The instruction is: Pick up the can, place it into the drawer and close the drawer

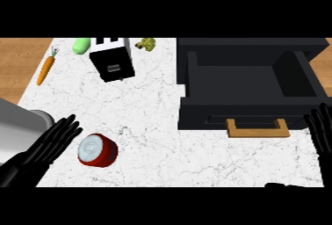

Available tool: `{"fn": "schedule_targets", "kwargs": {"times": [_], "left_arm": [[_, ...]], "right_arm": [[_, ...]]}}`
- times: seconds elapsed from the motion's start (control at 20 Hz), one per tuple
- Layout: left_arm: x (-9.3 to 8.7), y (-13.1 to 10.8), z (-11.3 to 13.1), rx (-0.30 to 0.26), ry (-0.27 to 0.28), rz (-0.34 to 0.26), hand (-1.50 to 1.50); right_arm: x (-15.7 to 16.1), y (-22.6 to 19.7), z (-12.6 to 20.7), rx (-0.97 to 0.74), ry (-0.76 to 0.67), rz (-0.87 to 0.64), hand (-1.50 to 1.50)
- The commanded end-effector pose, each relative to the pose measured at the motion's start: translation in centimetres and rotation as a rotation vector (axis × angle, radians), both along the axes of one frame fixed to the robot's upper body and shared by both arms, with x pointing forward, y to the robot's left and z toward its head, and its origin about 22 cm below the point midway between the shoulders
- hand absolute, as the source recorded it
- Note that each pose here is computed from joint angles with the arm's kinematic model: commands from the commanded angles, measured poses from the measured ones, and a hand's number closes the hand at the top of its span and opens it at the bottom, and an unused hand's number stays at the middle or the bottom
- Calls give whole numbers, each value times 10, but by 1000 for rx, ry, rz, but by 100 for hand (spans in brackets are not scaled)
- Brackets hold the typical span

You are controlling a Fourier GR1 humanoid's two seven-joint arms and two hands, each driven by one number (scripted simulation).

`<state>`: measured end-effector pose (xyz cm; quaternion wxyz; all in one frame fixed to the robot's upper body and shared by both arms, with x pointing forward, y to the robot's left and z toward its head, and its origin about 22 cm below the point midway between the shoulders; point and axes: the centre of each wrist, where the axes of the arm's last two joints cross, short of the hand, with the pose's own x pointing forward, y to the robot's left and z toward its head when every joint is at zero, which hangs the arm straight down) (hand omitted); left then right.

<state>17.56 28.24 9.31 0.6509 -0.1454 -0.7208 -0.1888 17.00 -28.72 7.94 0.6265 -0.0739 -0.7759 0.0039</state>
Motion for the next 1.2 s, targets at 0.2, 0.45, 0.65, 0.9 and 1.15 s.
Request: {"fn": "schedule_targets", "kwargs": {"times": [0.2, 0.45, 0.65, 0.9, 1.15], "left_arm": [[20, -17, -22, 13, -2, 18, -150], [19, 11, -61, 3, 32, 28, -150], [40, 18, -74, 21, 29, 58, -150], [24, 30, -84, 42, 18, 65, -150], [50, 29, -115, 56, 23, 86, -150]], "right_arm": [[-10, -3, 4, 7, -12, -4, -150], [6, -34, 7, -11, 4, 0, -150], [-15, -16, 5, -22, 0, -5, -150], [-1, -26, -14, -24, 12, 6, -150], [-6, -27, -1, -19, 1, 8, -150]]}}
